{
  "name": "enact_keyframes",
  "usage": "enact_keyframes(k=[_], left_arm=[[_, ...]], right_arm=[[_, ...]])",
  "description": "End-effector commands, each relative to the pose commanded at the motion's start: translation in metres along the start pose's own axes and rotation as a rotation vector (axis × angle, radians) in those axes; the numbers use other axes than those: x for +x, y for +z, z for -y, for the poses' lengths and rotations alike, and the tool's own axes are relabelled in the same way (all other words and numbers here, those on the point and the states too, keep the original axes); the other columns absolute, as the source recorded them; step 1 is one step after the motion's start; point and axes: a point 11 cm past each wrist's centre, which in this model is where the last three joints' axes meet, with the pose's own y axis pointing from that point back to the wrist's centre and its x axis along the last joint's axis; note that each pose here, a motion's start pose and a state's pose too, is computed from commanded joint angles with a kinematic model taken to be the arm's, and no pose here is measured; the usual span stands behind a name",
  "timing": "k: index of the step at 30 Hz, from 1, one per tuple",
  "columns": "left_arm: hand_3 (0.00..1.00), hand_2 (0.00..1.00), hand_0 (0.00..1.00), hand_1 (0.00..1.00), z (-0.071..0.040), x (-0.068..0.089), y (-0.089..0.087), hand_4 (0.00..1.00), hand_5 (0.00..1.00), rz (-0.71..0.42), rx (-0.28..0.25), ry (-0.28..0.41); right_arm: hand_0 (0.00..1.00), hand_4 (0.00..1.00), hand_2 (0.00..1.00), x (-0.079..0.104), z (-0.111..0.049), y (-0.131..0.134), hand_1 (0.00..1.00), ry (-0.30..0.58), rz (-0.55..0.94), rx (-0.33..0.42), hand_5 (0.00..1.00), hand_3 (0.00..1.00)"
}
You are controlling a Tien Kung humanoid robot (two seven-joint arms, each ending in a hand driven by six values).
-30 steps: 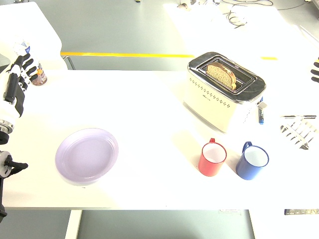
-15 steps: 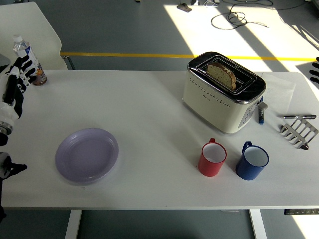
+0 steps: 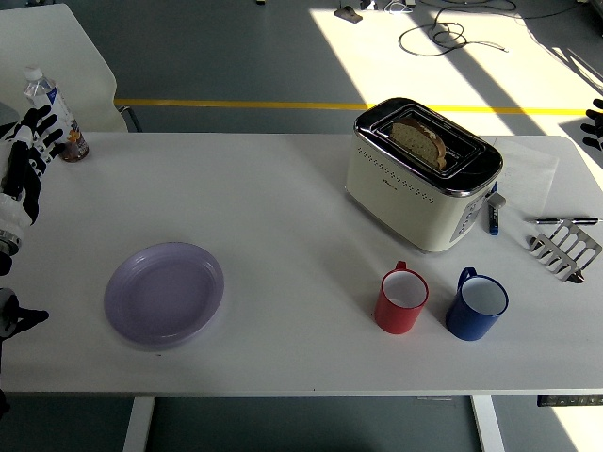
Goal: Push plate across desktop,pick up the break from the machine,place the break in the plate
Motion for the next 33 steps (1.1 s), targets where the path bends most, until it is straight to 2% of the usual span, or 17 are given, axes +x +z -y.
enact_keyframes(k=[8,9,11,13,14,16,18,19,21,27,28,32,33], left_arm=[[0.916,0.95,0.865,0.919,0.0,0.002,0.004,0.641,0.998,0.029,-0.022,0.019],[0.916,0.946,0.863,0.917,-0.001,0.003,0.004,0.639,0.998,0.066,-0.027,0.028],[0.916,0.946,0.863,0.917,-0.008,0.01,-0.002,0.639,0.998,0.15,-0.04,0.079],[0.916,0.946,0.863,0.917,-0.009,0.012,-0.003,0.639,0.998,0.235,-0.049,0.095],[0.916,0.946,0.863,0.917,-0.017,0.013,-0.018,0.639,0.998,0.279,-0.037,0.114],[0.938,0.969,0.883,0.936,-0.026,0.016,-0.032,0.636,0.998,0.358,-0.052,0.143],[0.938,0.969,0.883,0.936,-0.036,0.017,-0.05,0.636,0.998,0.384,-0.056,0.159],[0.938,0.969,0.883,0.936,-0.037,0.017,-0.051,0.636,0.998,0.387,-0.063,0.16],[0.962,0.994,0.905,0.949,-0.046,0.018,-0.068,0.628,0.998,0.356,-0.059,0.181],[0.978,0.998,0.905,0.948,-0.058,0.017,-0.091,0.63,0.998,0.278,-0.062,0.204],[0.978,0.998,0.905,0.948,-0.062,0.016,-0.098,0.63,0.998,0.246,-0.05,0.211],[0.978,0.998,0.905,0.948,-0.067,0.013,-0.109,0.63,0.998,0.215,-0.03,0.213],[0.978,0.998,0.937,0.966,-0.069,0.012,-0.113,0.624,0.998,0.21,-0.026,0.215]], right_arm=[[0.827,0.557,0.825,-0.003,0.004,-0.007,0.788,-0.005,-0.013,0.019,0.443,0.835],[0.832,0.532,0.825,-0.003,0.004,-0.007,0.788,-0.006,-0.012,0.017,0.494,0.835],[0.832,0.532,0.825,-0.004,0.005,-0.006,0.788,-0.005,-0.003,0.012,0.494,0.835],[0.832,0.532,0.825,-0.004,0.005,-0.006,0.788,-0.005,-0.001,0.011,0.494,0.835],[0.832,0.532,0.825,-0.005,0.004,-0.004,0.788,-0.003,0.004,0.007,0.494,0.835],[0.832,0.543,0.825,-0.004,0.003,-0.002,0.788,-0.001,0.007,0.001,0.485,0.833],[0.832,0.543,0.825,-0.003,0.002,-0.001,0.788,0.002,0.009,-0.002,0.485,0.833],[0.832,0.543,0.825,-0.003,0.002,0.0,0.788,0.002,0.009,-0.002,0.485,0.833],[0.831,0.544,0.826,-0.002,0.002,-0.001,0.789,0.005,0.011,-0.001,0.484,0.836],[0.83,0.542,0.826,-0.003,0.002,0.001,0.789,0.003,0.015,-0.005,0.483,0.836],[0.83,0.542,0.826,-0.004,0.002,0.002,0.789,0.002,0.016,-0.007,0.483,0.836],[0.83,0.542,0.826,-0.005,0.002,0.002,0.789,-0.001,0.018,-0.008,0.483,0.836],[0.83,0.538,0.827,-0.006,0.002,0.002,0.789,-0.001,0.018,-0.008,0.479,0.836]])
